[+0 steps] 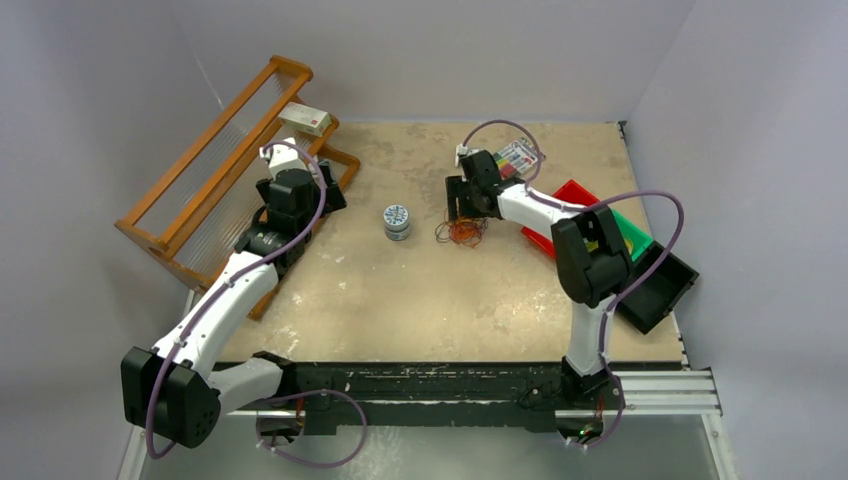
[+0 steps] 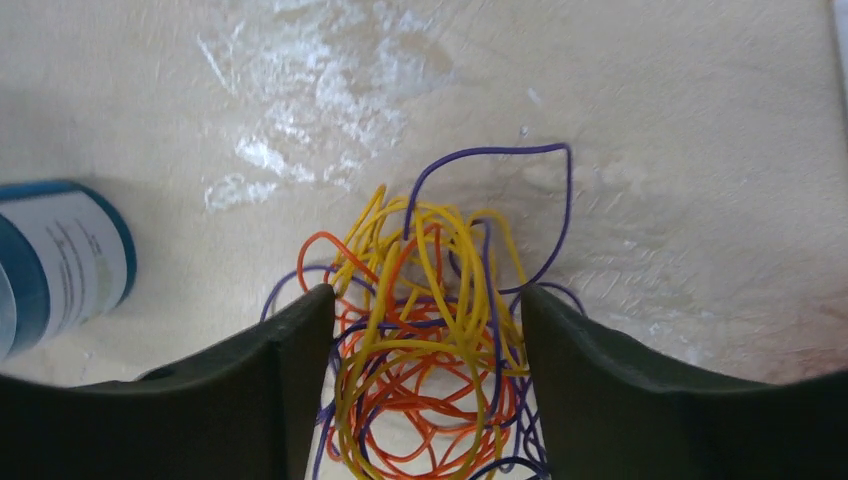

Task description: Untangle the cables

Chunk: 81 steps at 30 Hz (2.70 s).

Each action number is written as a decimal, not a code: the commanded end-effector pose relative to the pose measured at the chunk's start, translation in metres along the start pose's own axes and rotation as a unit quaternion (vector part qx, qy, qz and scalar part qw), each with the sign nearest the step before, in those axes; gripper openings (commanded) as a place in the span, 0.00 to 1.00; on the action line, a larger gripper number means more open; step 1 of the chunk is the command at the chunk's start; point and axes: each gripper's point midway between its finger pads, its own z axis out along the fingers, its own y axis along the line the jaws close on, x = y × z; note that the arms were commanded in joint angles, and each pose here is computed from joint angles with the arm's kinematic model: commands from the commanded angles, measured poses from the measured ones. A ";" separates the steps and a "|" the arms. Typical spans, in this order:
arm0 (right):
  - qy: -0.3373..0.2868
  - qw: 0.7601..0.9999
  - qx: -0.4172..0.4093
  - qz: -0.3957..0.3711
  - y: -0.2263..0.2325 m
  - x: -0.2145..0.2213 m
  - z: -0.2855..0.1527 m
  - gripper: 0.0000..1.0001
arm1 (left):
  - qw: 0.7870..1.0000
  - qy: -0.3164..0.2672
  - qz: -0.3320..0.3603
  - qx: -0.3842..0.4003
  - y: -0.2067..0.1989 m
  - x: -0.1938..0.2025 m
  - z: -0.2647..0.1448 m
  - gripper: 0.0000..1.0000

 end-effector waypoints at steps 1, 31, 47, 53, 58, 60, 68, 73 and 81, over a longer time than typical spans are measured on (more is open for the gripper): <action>-0.011 0.999 -0.039 -0.018 0.015 0.001 -0.019 0.62 | 0.999 -0.021 -0.013 0.025 -0.014 -0.021 -0.004 0.94; -0.110 0.980 -0.147 -0.078 0.086 0.009 -0.132 0.83 | 0.997 0.010 -0.027 0.069 -0.030 -0.002 -0.002 0.99; -0.023 0.988 -0.141 0.051 0.076 0.042 -0.096 0.62 | 0.992 0.050 -0.032 0.115 -0.051 0.030 0.004 0.95; -0.016 0.989 -0.128 0.069 0.077 0.042 -0.080 0.58 | 0.992 0.046 -0.029 0.113 -0.049 0.028 0.001 0.95; -0.030 0.988 -0.130 0.082 0.078 0.037 -0.077 0.52 | 0.992 0.044 -0.027 0.111 -0.048 0.028 0.001 0.94; -0.040 0.987 -0.128 0.085 0.078 0.033 -0.077 0.51 | 0.993 0.043 -0.027 0.110 -0.047 0.027 0.001 0.94; -0.052 0.987 -0.128 0.086 0.079 0.024 -0.075 0.43 | 0.993 0.038 -0.028 0.108 -0.047 0.024 0.002 0.94; -0.048 0.987 -0.127 0.088 0.079 0.027 -0.072 0.37 | 0.994 0.037 -0.027 0.104 -0.045 0.024 0.002 0.94; -0.056 0.986 -0.130 0.085 0.079 0.022 -0.071 0.11 | 0.994 0.033 -0.027 0.101 -0.046 0.020 0.003 0.94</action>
